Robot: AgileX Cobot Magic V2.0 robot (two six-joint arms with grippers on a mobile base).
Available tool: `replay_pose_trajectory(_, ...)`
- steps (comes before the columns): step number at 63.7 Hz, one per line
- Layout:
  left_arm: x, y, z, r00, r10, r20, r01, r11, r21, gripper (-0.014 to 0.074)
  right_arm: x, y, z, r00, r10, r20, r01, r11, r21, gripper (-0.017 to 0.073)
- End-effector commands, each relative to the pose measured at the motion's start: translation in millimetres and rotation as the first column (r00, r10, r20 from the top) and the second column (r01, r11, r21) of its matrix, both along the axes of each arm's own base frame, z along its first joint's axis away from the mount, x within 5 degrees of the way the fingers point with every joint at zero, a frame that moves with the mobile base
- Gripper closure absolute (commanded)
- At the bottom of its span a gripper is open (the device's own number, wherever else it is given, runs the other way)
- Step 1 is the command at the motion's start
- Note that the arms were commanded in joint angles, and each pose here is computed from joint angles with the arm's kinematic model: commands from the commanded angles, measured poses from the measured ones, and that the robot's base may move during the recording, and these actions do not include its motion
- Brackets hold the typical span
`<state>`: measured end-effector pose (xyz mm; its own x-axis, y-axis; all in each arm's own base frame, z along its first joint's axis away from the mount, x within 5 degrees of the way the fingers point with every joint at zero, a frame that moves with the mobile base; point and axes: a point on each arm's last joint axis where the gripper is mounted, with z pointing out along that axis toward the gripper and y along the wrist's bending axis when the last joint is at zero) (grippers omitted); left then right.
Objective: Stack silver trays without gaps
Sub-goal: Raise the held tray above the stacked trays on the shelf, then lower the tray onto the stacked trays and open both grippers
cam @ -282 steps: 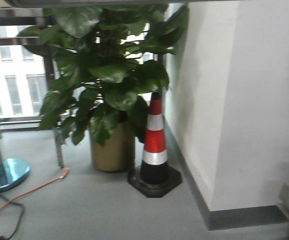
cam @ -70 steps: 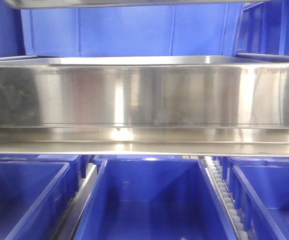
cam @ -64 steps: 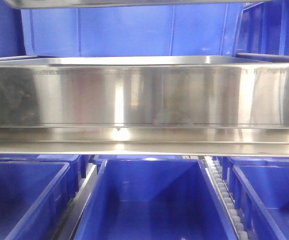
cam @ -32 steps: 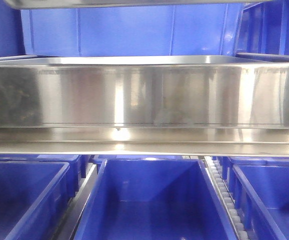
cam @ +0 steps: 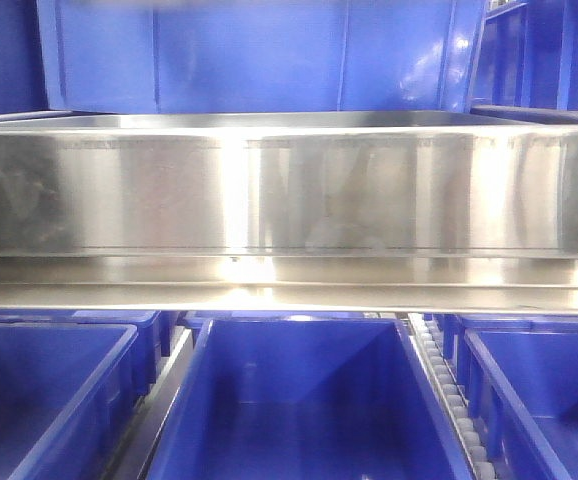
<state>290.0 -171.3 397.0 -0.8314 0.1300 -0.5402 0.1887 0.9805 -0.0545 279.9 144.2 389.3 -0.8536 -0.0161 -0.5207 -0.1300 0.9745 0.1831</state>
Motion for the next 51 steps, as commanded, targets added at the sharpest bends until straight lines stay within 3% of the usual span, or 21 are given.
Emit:
replay_pose_trajectory(1,12,15.8,12,0.995,0.021,0.093,-0.025,0.999,0.042,0.0641,12,-10,7,0.997,-0.024,0.071,0.027,0.999,-0.04,0.0503)
replay_pose_trajectory(16,35,11.6,-16,1.0,0.02,0.021,-0.022,0.998,0.06,0.0641,39,-2,-25,0.999,-0.035,0.006,0.035,0.997,-0.074,0.0461)
replay_pose_trajectory(19,37,10.4,-19,1.0,0.02,0.012,-0.021,0.998,0.063,0.0639,41,-1,-28,0.999,-0.035,0.0,0.034,0.996,-0.077,0.0407)
replay_pose_trajectory(25,39,8.7,-23,1.0,0.016,0.006,-0.016,0.998,0.066,0.0593,43,0,-30,0.999,-0.034,-0.003,0.034,0.996,-0.079,0.0177)
replay_pose_trajectory(30,40,8.0,-24,1.0,-0.001,0.005,0.001,0.997,0.072,0.0498,42,0,-29,0.999,-0.034,0.001,0.034,0.996,-0.077,0.0022)
replay_pose_trajectory(34,40,7.8,-24,1.0,-0.003,0.004,0.003,0.997,0.072,0.0359,43,-1,-28,0.999,-0.036,0.005,0.036,0.996,-0.083,-0.0074)
replay_pose_trajectory(44,39,8.0,-23,1.0,-0.003,-0.001,0.003,0.998,0.068,0.0018,40,-3,-25,0.999,-0.037,0.005,0.037,0.996,-0.084,-0.007)
replay_pose_trajectory(51,34,9.3,-18,1.0,-0.003,-0.009,0.004,0.998,0.069,0.0027,33,-6,-15,0.999,-0.037,0.026,0.039,0.997,-0.07,-0.006)
